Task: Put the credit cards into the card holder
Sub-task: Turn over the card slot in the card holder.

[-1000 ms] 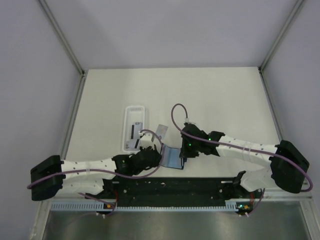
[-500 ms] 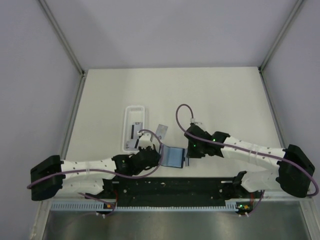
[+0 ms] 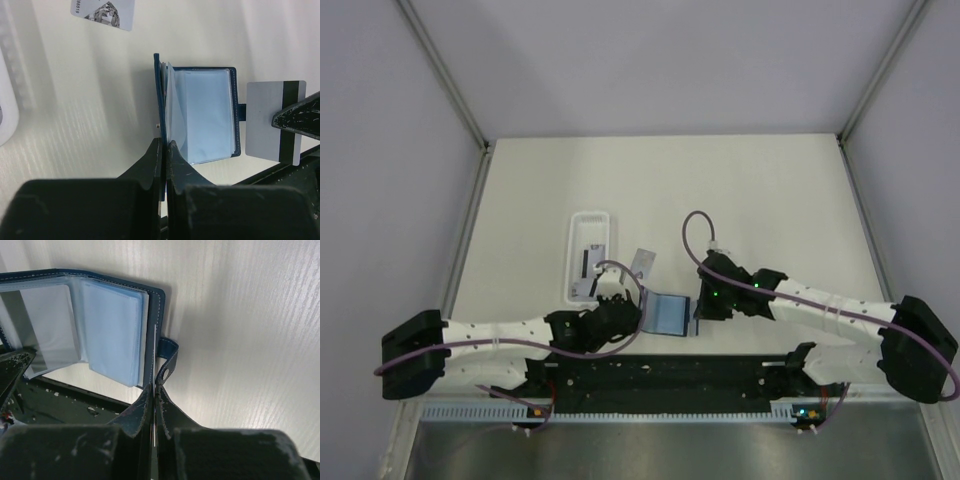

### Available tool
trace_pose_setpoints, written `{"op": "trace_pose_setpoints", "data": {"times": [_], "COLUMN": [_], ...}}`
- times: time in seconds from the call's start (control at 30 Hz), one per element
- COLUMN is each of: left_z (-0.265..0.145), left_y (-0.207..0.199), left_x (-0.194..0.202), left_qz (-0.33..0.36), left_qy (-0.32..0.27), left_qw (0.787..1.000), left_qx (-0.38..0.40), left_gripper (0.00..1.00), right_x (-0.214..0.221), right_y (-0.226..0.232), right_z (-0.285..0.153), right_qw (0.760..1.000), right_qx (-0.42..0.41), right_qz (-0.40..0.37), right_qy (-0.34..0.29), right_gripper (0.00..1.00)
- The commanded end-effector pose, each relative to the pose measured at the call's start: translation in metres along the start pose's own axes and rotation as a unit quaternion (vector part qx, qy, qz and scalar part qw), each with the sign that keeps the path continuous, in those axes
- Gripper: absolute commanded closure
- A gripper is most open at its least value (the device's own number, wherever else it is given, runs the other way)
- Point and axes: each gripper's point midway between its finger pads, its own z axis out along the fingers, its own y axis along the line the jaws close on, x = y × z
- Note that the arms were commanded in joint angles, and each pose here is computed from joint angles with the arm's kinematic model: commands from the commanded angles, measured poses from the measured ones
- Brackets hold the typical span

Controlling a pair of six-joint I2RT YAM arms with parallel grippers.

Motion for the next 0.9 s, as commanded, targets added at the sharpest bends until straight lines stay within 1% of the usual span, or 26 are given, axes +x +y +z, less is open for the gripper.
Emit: {"op": "trace_pose_setpoints", "data": {"times": [0.0,0.23,0.33,0.37,0.67,0.8,0.83,0.87], "left_z": [-0.001,0.0,-0.001,-0.001,0.0,0.0,0.0,0.0], "left_y": [-0.005,-0.003,-0.002,-0.002,-0.001,0.0,0.001,0.003], "left_x": [-0.006,-0.006,-0.007,-0.007,-0.005,-0.005,-0.004,-0.004], "left_qz": [-0.009,-0.009,-0.01,-0.01,-0.009,-0.011,-0.011,-0.012], "left_qy": [-0.013,-0.015,-0.017,-0.018,-0.015,-0.015,-0.015,-0.017], "left_qw": [1.0,1.0,1.0,1.0,1.0,1.0,1.0,1.0], "left_qx": [-0.006,-0.011,-0.011,-0.011,-0.014,-0.014,-0.017,-0.02], "left_gripper": [1.0,1.0,1.0,1.0,1.0,1.0,0.98,0.93], "right_x": [-0.01,-0.013,-0.011,-0.008,-0.003,0.0,0.0,0.0], "right_y": [0.019,0.019,0.015,0.016,0.003,0.004,0.003,0.002], "right_z": [-0.008,-0.007,-0.002,-0.002,0.012,0.017,0.017,0.018], "right_qw": [0.998,0.998,0.999,0.998,0.999,0.999,0.999,0.999], "right_qx": [-0.054,-0.057,-0.049,-0.055,-0.027,-0.033,-0.031,-0.029], "right_qz": [0.018,0.018,0.02,0.019,0.023,0.025,0.024,0.025], "right_qy": [-0.016,-0.018,-0.013,-0.003,0.008,0.012,0.011,0.013], "right_gripper": [1.0,1.0,1.0,1.0,1.0,1.0,1.0,1.0]}}
